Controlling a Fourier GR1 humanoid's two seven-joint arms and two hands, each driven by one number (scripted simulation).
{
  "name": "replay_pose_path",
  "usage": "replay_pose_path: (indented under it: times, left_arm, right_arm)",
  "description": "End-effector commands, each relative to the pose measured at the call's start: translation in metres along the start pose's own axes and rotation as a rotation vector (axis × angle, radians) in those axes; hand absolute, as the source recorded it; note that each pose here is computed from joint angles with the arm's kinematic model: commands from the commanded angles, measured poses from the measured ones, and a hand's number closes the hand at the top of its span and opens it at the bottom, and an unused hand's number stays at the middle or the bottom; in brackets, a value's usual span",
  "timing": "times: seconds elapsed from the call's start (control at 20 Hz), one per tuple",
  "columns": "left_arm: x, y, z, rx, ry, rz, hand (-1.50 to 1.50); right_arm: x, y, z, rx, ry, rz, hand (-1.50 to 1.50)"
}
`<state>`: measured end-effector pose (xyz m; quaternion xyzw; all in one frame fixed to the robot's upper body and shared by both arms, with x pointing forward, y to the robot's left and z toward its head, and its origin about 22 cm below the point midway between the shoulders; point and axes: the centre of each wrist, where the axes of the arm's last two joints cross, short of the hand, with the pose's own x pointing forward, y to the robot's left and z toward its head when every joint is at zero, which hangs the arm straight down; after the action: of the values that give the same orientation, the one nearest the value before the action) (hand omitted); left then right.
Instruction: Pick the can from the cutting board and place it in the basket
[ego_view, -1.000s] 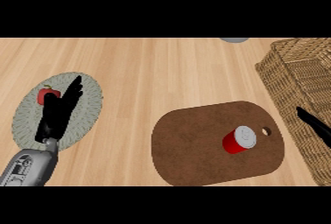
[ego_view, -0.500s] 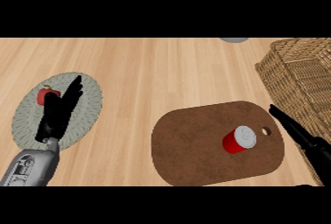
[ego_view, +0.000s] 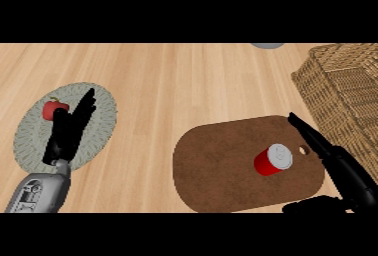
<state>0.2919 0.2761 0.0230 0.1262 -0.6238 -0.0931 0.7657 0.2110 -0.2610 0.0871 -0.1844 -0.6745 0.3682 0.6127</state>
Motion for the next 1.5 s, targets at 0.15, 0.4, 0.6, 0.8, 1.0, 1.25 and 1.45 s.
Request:
replay_pose_path:
  times: [0.15,0.4,0.6,0.8,1.0,1.25,1.45]
  left_arm:
    - [-0.013,0.004,0.000,-0.002,-0.002,0.009,0.00]
    - [0.004,-0.011,0.010,-0.025,-0.006,0.002,0.00]
    - [0.020,0.005,-0.003,-0.031,0.002,0.001,0.00]
    - [0.016,-0.003,0.009,-0.001,-0.001,0.003,0.00]
    - [0.010,0.007,0.001,-0.011,-0.002,-0.009,0.00]
    - [0.012,-0.007,-0.005,-0.005,-0.003,-0.012,0.00]
    - [0.013,0.008,-0.013,-0.005,-0.009,0.004,0.00]
  right_arm:
    - [-0.006,0.001,-0.008,0.000,0.021,0.005,-1.50]
    - [-0.021,0.011,-0.027,0.060,0.047,0.002,-1.50]
    - [-0.019,0.030,-0.032,0.070,0.051,-0.010,-1.50]
    - [-0.017,0.031,-0.030,0.068,0.066,-0.015,-1.50]
    - [-0.016,0.036,-0.013,0.060,0.053,-0.011,-1.50]
    - [-0.011,0.041,-0.035,0.062,0.001,0.096,1.50]
    - [-0.039,0.030,-0.049,0.033,-0.025,0.171,1.50]
